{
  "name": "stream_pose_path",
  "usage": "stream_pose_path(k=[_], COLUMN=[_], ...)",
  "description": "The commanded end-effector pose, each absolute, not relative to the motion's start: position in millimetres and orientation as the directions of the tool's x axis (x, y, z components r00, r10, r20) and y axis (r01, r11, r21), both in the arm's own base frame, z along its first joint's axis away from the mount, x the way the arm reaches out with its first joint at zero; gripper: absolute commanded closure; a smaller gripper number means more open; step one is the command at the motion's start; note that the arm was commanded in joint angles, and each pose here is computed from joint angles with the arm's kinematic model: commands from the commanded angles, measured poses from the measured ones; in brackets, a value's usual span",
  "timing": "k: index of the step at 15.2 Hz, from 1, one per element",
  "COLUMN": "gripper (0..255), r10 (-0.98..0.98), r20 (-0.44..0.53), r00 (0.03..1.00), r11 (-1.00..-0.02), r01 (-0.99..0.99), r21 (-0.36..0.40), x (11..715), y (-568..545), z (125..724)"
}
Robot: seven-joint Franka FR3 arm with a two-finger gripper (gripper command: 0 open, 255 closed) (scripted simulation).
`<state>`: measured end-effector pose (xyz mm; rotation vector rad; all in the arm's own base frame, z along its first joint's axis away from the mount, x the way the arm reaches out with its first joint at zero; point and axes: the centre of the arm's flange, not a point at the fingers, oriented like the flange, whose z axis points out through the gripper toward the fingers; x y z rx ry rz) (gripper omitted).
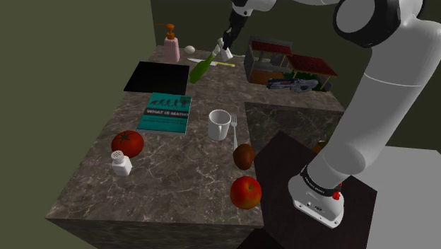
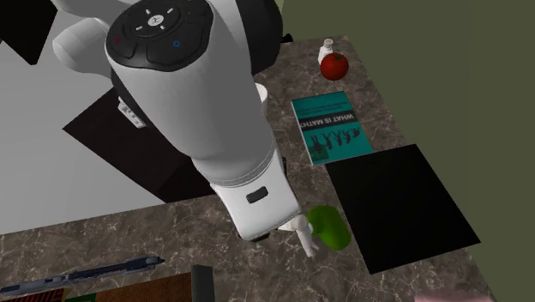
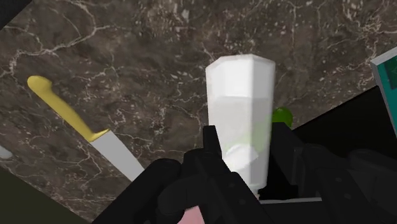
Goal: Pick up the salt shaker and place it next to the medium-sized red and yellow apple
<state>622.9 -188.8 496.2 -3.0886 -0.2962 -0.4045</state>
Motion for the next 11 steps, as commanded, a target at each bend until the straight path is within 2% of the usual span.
stream_pose_path(k=[1,4,11], gripper=[255,255,255], r10=[0.185,0.185,0.185], r20=[0.256,0.256,0.256], r00=[0.949,0.949,0.949], r11=[-0.982,-0.982,-0.982], r01=[0.189,0.189,0.189], r21=[0.012,0.012,0.012], x=[623,623,569], y=[-189,-189,-114], z=[508,522,522])
